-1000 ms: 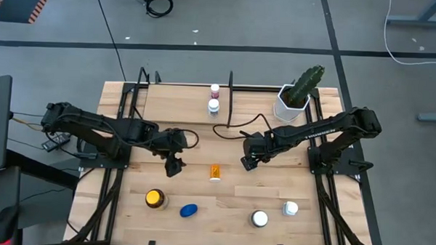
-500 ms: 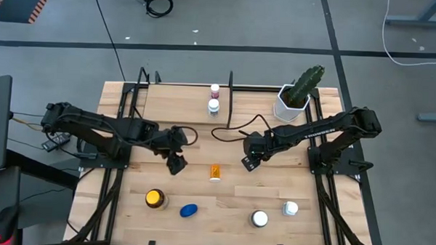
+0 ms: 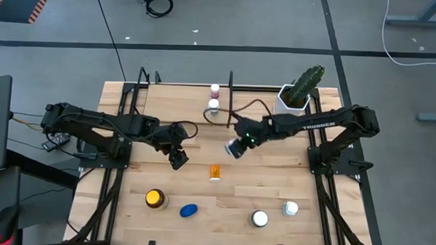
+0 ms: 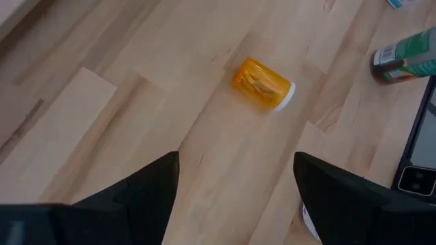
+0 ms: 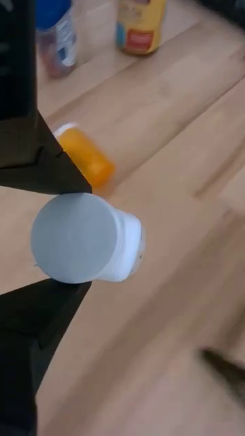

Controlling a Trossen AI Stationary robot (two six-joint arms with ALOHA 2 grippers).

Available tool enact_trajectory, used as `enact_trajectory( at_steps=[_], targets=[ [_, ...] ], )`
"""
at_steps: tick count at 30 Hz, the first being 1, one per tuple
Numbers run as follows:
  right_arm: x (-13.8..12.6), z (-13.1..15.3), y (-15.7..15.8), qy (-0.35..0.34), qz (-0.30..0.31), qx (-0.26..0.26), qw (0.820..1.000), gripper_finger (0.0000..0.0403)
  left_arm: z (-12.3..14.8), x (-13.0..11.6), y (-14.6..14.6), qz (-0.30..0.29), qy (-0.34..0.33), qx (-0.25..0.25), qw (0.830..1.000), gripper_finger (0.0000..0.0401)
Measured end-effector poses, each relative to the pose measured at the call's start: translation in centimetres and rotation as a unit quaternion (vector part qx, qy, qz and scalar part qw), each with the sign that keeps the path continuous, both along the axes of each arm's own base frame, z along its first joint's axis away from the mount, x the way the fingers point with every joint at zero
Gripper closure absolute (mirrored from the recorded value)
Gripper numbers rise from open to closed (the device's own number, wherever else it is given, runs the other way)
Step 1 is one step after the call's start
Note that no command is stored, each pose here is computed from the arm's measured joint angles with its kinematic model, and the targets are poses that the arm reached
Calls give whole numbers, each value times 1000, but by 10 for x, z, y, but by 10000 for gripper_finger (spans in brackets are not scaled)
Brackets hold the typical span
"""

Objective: Pick and place medicine bottles onto shelf by color
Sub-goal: Put the top white pill bottle on the shelf

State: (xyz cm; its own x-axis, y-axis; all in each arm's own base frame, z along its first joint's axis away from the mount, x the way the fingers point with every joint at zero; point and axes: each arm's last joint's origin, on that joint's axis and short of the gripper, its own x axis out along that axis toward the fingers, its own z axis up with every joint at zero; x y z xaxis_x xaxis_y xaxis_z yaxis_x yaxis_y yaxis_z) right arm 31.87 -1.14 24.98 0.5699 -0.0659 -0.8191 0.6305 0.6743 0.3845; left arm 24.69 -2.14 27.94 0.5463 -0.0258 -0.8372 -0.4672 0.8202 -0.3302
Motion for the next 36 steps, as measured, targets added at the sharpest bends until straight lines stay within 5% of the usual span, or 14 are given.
enact_trajectory(
  at_steps=[9, 26, 36],
  targets=[
    [56, 21, -14, 31, 63, -44, 997, 209, 0, -7, 0, -24, 21, -3, 999, 108],
    [137, -32, -19, 75, 75, -38, 994, 208, 33, -57, 5, 2, -12, -12, 1000, 108],
    [152, -46, -30, 76, 46, -22, 996, 206, 40, -71, 6, 5, -20, -14, 1000, 108]
  ],
)
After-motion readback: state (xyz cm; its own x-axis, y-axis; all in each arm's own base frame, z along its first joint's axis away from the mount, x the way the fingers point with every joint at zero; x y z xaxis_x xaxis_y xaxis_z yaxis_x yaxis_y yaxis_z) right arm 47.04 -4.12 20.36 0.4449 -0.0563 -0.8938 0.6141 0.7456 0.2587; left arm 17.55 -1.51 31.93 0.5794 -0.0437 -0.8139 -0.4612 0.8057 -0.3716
